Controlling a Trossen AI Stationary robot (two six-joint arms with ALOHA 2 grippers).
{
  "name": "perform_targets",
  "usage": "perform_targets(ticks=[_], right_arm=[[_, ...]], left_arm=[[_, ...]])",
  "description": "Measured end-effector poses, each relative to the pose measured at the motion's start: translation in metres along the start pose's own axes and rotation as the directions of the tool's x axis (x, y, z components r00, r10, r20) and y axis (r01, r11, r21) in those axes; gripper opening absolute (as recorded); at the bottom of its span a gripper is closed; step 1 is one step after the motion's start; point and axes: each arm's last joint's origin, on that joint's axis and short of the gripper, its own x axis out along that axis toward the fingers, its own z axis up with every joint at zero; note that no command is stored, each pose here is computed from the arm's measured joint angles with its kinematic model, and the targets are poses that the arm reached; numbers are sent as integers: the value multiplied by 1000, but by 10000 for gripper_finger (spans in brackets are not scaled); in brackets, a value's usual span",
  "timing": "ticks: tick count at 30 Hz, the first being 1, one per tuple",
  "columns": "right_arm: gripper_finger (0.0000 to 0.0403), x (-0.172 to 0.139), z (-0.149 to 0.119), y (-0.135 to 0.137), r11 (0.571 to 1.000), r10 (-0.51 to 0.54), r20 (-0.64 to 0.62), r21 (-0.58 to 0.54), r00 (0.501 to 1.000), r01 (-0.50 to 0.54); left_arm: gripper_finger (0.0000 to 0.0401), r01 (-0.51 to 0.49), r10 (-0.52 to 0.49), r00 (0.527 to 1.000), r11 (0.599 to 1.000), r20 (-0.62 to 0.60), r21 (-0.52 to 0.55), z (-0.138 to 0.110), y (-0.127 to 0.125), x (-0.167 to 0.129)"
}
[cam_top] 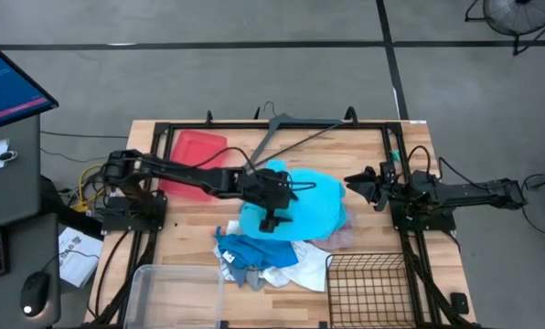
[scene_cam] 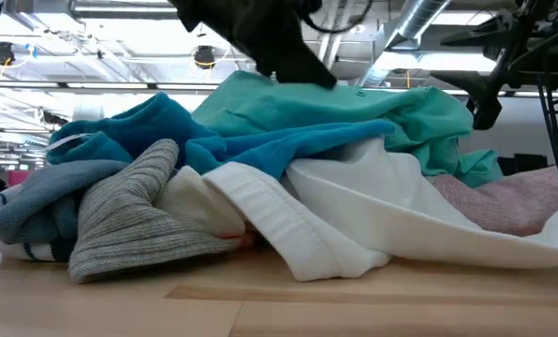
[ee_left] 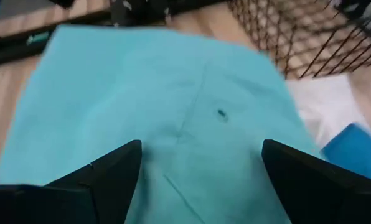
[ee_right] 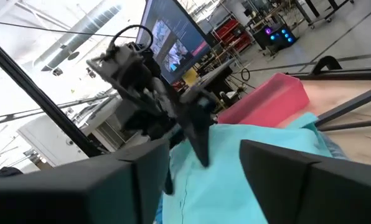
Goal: Pick & Place Cloths
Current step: Put the light blue shorts into the transparent bin
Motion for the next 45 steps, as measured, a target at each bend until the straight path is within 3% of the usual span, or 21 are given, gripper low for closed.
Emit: perform_targets(ticks=[6, 10, 14, 18, 20, 24, 33, 40, 45], right_arm=[[234, 0, 0, 0, 1000, 0, -5, 24, 1000, 1], [235, 0, 0, 0, 1000, 0, -5, 22, 1000, 0], [231, 0, 0, 0, 1000, 1, -6, -7, 1000, -1], [226, 0, 0, 0, 993, 6, 0, -115, 1000, -6], [223, 0, 2, 2, 984, 19, 24, -176, 1000, -14], [219, 1, 7, 5, 958, 24, 82, -287, 996, 0], [219, 18, 22, 19, 894, -22, 102, -443, 995, 65], [232, 68, 40, 46, 796, -102, 1, -600, 995, 82], [256, 117, 24, 61, 719, -165, -158, -695, 973, 9]], left_arm=[[316, -73, 72, 990, 997, -121, -7, -21, 4, 23], [281, -119, 119, 971, 993, -210, 8, -33, 3, 31], [192, -161, 162, 959, 987, -234, 22, -35, 4, 31], [60, -189, 187, 953, 982, -237, 17, -34, 10, 26], [19, -197, 194, 954, 980, -229, 11, -31, 12, 22], [8, -218, 216, 958, 976, -189, 10, -20, 14, 5], [4, -281, 282, 958, 959, 47, -32, 24, 21, -66], [4, -288, 290, 953, 957, 83, -36, 30, 21, -81], [4, -322, 323, 944, 946, 63, -25, 28, 22, -77]])
